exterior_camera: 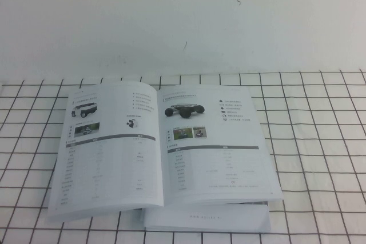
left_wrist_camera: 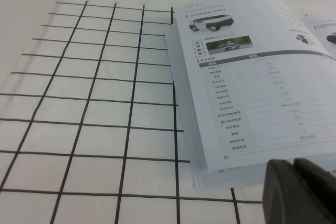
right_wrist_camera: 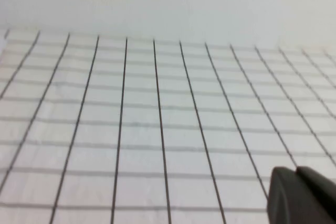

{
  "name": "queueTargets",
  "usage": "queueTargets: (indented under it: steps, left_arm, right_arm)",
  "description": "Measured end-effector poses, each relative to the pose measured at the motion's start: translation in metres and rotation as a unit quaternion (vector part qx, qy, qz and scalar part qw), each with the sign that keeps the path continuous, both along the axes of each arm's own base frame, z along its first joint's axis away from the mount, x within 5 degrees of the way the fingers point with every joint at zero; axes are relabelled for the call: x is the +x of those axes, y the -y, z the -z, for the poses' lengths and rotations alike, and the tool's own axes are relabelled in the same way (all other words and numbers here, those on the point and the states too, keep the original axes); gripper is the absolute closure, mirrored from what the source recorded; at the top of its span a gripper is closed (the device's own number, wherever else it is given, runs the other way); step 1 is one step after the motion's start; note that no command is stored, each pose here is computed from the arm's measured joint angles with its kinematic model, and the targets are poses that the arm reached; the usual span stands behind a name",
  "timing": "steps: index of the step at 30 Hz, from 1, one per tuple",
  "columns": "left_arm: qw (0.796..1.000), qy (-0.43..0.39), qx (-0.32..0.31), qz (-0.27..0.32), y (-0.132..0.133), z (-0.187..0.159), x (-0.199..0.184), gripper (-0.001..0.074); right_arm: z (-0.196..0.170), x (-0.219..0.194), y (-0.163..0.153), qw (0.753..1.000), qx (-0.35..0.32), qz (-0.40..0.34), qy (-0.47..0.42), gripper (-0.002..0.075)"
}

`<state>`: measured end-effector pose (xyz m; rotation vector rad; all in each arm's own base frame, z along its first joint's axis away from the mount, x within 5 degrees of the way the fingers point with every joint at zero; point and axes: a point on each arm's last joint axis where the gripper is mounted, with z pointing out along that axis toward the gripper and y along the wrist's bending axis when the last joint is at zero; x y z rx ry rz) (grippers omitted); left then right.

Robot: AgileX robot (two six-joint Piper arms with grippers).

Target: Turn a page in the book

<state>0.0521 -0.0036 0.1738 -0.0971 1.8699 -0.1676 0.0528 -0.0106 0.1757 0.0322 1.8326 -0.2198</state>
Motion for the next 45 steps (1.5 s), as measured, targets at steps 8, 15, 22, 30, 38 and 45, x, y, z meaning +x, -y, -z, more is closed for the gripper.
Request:
queueTargets:
  steps: [8, 15, 22, 30, 38, 45]
  left_arm:
    - [1.000, 0.000, -0.001, 0.000, 0.0001, 0.0000, 0.0000, 0.0737]
    - [1.000, 0.000, -0.001, 0.000, 0.0001, 0.0000, 0.0000, 0.0737]
    - [1.000, 0.000, -0.001, 0.000, 0.0001, 0.0000, 0.0000, 0.0737]
    - [1.000, 0.000, -0.001, 0.000, 0.0001, 0.0000, 0.0000, 0.0738]
    - [1.000, 0.000, -0.001, 0.000, 0.0001, 0.0000, 0.0000, 0.0738]
    - [1.000, 0.000, -0.001, 0.000, 0.0001, 0.0000, 0.0000, 0.0738]
  right_arm:
    - [0.0102, -0.0025, -0.0030, 0.996, -0.041, -0.046, -0.058, 0.0726]
    - [0.0102, -0.0024, -0.0042, 0.996, -0.043, -0.058, -0.058, 0.0726]
    - [0.0102, -0.0024, -0.0039, 0.997, -0.014, -0.046, -0.054, 0.0726]
    - [0.0102, -0.0026, -0.0029, 0.998, 0.001, -0.032, -0.053, 0.0725]
    - [0.0104, -0.0025, -0.0043, 0.998, 0.002, -0.039, -0.053, 0.0725]
    - [0.0105, -0.0022, -0.0080, 0.996, -0.017, -0.067, -0.056, 0.0726]
